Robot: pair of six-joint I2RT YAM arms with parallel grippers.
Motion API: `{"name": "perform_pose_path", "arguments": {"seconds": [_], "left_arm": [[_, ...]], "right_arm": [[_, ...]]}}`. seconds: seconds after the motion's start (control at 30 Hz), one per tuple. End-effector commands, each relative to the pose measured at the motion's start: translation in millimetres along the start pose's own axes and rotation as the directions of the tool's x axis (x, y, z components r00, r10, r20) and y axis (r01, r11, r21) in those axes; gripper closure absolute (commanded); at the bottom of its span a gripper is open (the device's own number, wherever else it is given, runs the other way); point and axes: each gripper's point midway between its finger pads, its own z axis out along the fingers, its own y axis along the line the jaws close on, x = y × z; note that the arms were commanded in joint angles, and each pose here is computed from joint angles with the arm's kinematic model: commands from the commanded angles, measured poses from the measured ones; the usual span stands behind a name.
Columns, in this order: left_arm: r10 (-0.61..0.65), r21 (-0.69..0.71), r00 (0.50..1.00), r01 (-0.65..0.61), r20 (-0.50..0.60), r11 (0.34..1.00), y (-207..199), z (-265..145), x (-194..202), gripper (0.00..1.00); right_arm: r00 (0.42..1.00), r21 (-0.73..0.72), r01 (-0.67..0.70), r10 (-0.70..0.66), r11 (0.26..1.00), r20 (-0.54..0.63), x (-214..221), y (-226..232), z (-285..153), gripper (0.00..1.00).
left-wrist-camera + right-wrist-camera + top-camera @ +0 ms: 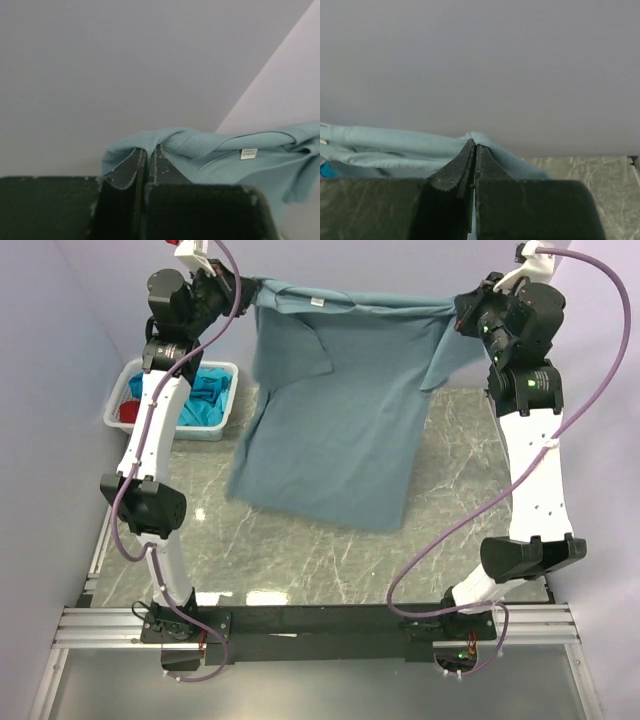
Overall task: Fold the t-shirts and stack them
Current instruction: Flatten the tshirt out
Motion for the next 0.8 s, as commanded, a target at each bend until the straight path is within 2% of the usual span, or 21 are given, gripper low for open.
{"name": "perform_pose_path", "arguments": {"seconds": [0.0,0.07,0.2,0.33,0.37,0.4,0.43,0.47,0.5,0.53,0.57,0.6,0.63,0.67,0.7,0.73,0.77], "left_arm": [[0.106,0.282,0.947,-0.195,0.303,0.939,-102.6,-49.1,-121.0,0.99],[0.119,0.295,0.936,-0.222,0.331,0.929,-111.8,-57.1,-129.6,0.99],[0.163,0.324,0.937,-0.265,0.310,0.908,-130.5,-81.8,-129.3,0.99],[0.173,0.279,0.977,-0.202,0.126,0.939,-102.0,-89.0,-63.0,0.99],[0.156,0.270,0.986,-0.165,0.054,0.949,-94.5,-92.7,-40.7,0.99],[0.162,0.297,0.986,-0.165,0.033,0.941,-103.7,-107.7,-32.9,0.99],[0.104,0.302,0.988,-0.064,-0.119,0.951,-84.9,-110.9,32.4,0.99],[0.079,0.317,0.981,-0.018,-0.179,0.948,-89.4,-116.9,63.3,0.99],[0.029,0.283,0.961,0.052,-0.275,0.958,-79.6,-131.4,116.2,0.99],[-0.004,0.199,0.952,0.068,-0.307,0.978,-67.9,-134.7,141.8,0.99],[-0.033,0.174,0.931,0.103,-0.364,0.979,-77.0,-140.6,173.8,0.99],[-0.085,0.102,0.893,0.144,-0.442,0.984,-67.1,-156.5,221.2,0.99],[-0.118,0.054,0.868,0.164,-0.483,0.985,-65.1,-163.8,245.9,0.98],[-0.136,0.044,0.833,0.189,-0.537,0.981,-73.5,-172.9,271.0,0.84],[-0.195,-0.039,0.753,0.219,-0.628,0.975,-65.0,-194.5,311.8,0.73],[-0.255,-0.102,0.708,0.252,-0.658,0.962,-63.7,-204.4,328.5,0.62],[-0.303,-0.157,0.671,0.270,-0.677,0.950,-61.2,-214.0,343.3,0.41]], "right_arm": [[0.956,-0.067,0.058,-0.036,0.996,0.293,-113.7,24.8,-66.7,1.00],[0.953,-0.073,0.059,-0.034,0.996,0.300,-115.4,26.7,-76.7,1.00],[0.961,-0.050,0.055,-0.039,0.997,0.272,-98.2,19.5,-86.7,1.00],[0.988,0.007,0.020,-0.021,1.000,0.154,-40.8,-0.9,-92.9,1.00],[0.996,0.027,-0.025,0.023,0.999,0.082,-5.6,-8.7,-98.3,1.00],[0.998,0.055,-0.057,0.056,0.997,0.028,19.2,-15.8,-102.1,1.00],[0.996,0.076,-0.090,0.091,0.993,-0.009,40.3,-20.9,-106.9,0.98],[0.985,0.102,-0.146,0.154,0.984,-0.074,81.9,-28.1,-118.0,0.97],[0.976,0.124,-0.174,0.187,0.977,-0.109,104.9,-32.7,-123.5,0.96],[0.954,0.173,-0.190,0.223,0.967,-0.201,155.8,-44.3,-129.8,0.96],[0.939,0.197,-0.237,0.276,0.951,-0.207,168.3,-45.9,-141.5,0.96],[0.918,0.232,-0.248,0.305,0.941,-0.253,192.9,-50.9,-150.1,0.96],[0.893,0.270,-0.245,0.326,0.931,-0.312,228.6,-58.4,-161.8,0.95],[0.872,0.299,-0.258,0.355,0.919,-0.338,244.2,-61.2,-168.2,0.94],[0.847,0.367,-0.230,0.371,0.902,-0.380,264.9,-71.9,-180.5,0.92],[0.819,0.406,-0.212,0.388,0.889,-0.422,287.7,-78.4,-192.4,0.79],[0.797,0.434,-0.194,0.399,0.880,-0.453,303.4,-82.6,-202.6,0.75]]}}
